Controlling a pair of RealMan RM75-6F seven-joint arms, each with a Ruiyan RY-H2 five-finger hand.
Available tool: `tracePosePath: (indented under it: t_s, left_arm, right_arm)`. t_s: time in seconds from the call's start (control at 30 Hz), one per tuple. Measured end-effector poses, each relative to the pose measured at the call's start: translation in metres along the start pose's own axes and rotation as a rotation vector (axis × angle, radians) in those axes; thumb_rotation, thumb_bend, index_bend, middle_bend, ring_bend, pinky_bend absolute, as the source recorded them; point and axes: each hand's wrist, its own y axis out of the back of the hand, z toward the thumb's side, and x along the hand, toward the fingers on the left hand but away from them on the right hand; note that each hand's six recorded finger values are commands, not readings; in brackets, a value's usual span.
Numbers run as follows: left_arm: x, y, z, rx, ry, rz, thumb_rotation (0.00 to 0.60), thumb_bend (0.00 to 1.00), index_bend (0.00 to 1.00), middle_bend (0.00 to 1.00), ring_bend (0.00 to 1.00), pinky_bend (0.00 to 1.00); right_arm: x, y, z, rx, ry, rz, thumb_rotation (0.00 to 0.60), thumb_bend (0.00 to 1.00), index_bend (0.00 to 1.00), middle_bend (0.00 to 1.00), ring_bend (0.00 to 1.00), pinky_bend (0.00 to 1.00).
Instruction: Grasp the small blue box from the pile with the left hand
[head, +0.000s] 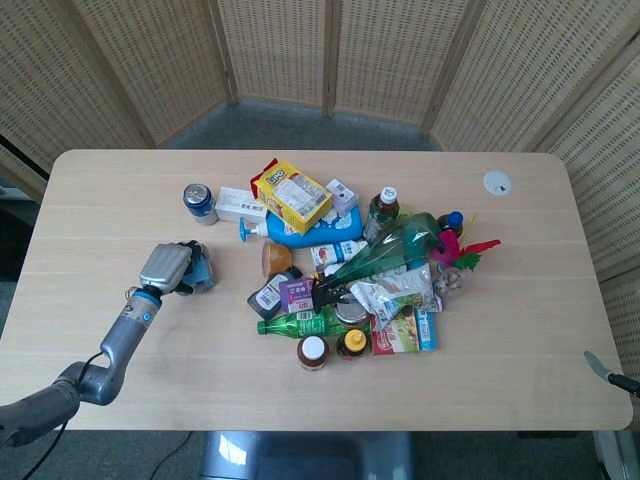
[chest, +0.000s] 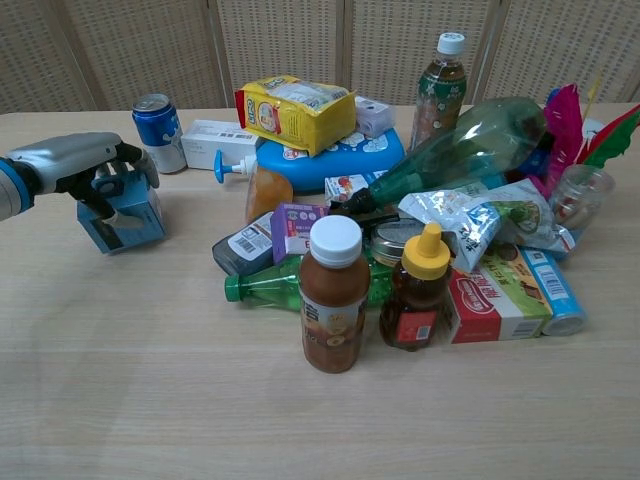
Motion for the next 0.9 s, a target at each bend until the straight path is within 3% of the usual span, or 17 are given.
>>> tracePosePath:
  t_s: [0.13,0.27,0.37,0.57,0.73,0.8,0.9]
  left_arm:
    - [-0.003,0.013,0.003,-0.042,-0.018,0.031,0.6,0.39,0.69,0.74,0.85,0.82]
    - [-0.01,0.041,0.01,-0.115,-0.051,0.084,0.6,0.39,0.67,0.71,0.85,0.82]
    - [-0.019,0.072,0.018,-0.181,-0.085,0.134,0.6,0.39,0.66,0.71,0.84,0.82]
    - [-0.048,0.157,0.035,-0.333,-0.155,0.274,0.6,0.38,0.65,0.69,0.83,0.81]
    - [-0.076,0.232,0.042,-0.544,-0.184,0.386,0.6,0.38,0.65,0.69,0.83,0.8]
    - [-0.087,0.253,0.041,-0.606,-0.182,0.414,0.6,0.38,0.65,0.68,0.82,0.8]
    - [-0.096,0.263,0.039,-0.639,-0.172,0.427,0.6,0.38,0.65,0.68,0.82,0.79]
  right_arm:
    - [-0.001,-0.004,0.001,-0.009,0.004,0.008,0.383,0.18,0.0,0.0,0.0,0.0]
    - [-0.003,-0.013,0.005,-0.025,0.018,0.024,0.387,0.18,0.0,0.0,0.0,0.0]
    - [-0.005,-0.019,0.008,-0.038,0.029,0.035,0.392,0.18,0.0,0.0,0.0,0.0]
    - [-0.007,-0.027,0.008,-0.067,0.041,0.042,0.387,0.18,0.0,0.0,0.0,0.0]
    - [-0.007,-0.036,0.005,-0.09,0.042,0.053,0.387,0.18,0.0,0.0,0.0,0.0]
    - [-0.008,-0.039,0.004,-0.098,0.044,0.058,0.389,0.18,0.0,0.0,0.0,0.0]
    - [-0.009,-0.042,0.005,-0.102,0.05,0.062,0.388,0.18,0.0,0.0,0.0,0.0]
